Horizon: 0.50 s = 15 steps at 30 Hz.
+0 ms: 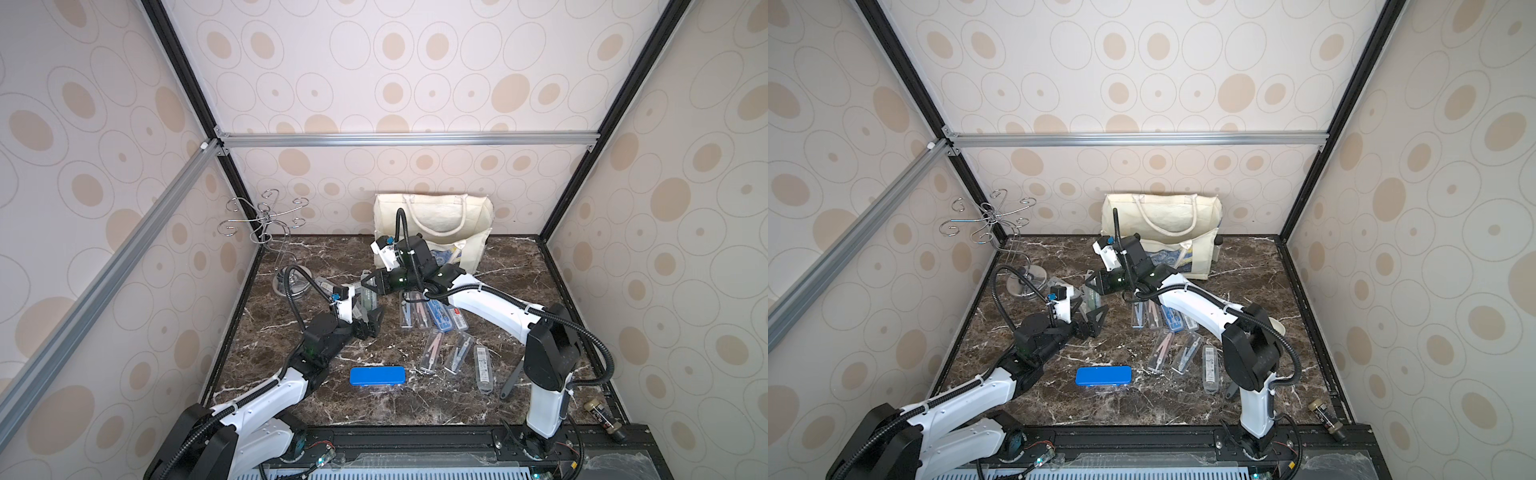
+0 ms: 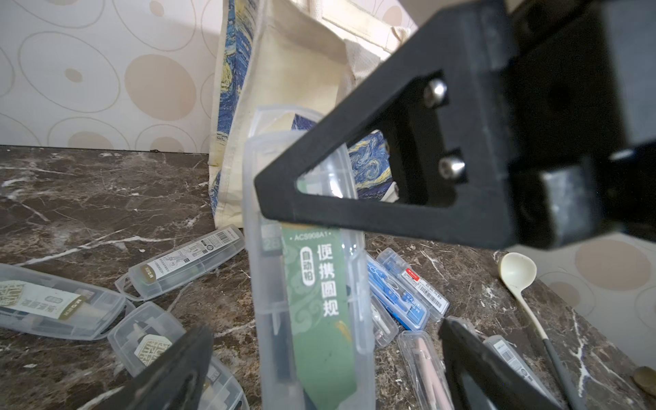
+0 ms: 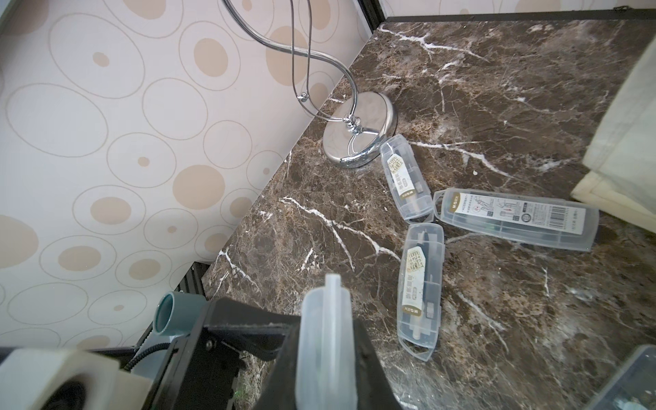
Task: Put the compass set into the canvas bag
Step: Pick up the compass set at the center of the board.
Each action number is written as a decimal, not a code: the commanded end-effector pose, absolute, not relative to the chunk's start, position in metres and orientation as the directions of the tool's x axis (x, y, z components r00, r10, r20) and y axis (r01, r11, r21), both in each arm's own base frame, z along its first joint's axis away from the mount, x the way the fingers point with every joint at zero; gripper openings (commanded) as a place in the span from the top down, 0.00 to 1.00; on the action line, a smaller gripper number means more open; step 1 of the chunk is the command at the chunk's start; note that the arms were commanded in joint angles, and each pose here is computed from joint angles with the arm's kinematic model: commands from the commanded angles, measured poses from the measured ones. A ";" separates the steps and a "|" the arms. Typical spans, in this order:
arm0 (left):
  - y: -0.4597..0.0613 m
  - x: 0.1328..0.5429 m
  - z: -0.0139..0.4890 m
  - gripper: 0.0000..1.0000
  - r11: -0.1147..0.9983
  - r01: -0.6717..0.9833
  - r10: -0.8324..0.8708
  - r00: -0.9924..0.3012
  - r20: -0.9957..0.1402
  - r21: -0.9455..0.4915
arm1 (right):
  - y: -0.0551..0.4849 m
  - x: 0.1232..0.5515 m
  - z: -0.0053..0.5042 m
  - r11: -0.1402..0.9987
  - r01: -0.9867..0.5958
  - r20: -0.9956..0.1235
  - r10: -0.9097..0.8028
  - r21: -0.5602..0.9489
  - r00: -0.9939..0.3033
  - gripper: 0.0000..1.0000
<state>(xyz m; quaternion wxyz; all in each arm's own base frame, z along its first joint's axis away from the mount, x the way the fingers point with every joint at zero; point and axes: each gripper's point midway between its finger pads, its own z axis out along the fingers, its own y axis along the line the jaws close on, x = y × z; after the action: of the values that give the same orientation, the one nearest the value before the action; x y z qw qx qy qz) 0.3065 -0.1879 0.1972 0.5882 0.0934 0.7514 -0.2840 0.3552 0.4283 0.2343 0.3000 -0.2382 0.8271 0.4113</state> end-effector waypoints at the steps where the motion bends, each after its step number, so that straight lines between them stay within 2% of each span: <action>1: -0.184 0.302 0.213 0.00 0.828 0.489 -0.184 -0.227 -0.956 -0.275 | 0.423 0.364 0.246 0.582 -0.659 -0.728 -0.158 0.478 -0.667 0.85; 7: -0.174 0.287 0.221 0.00 0.828 0.499 -0.190 -0.180 -0.965 -0.256 | 0.399 0.388 0.299 0.613 -0.683 -0.801 -0.130 0.398 -0.584 0.85; 12: -0.168 0.284 0.211 0.00 0.838 0.472 -0.197 -0.205 -0.959 -0.273 | 0.374 0.409 0.353 0.627 -0.697 -0.866 -0.068 0.349 -0.496 0.85; 15: -0.168 0.284 0.203 0.00 0.839 0.462 -0.194 -0.235 -0.952 -0.285 | 0.348 0.426 0.384 0.676 -0.672 -0.902 -0.024 0.304 -0.432 0.85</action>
<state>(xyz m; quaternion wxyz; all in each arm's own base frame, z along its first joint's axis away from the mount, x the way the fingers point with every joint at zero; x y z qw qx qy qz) 0.2841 -0.1689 0.2075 0.6175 0.0926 0.7317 -0.2735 0.4227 0.3727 0.3374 0.4307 -0.2273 0.7977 0.3556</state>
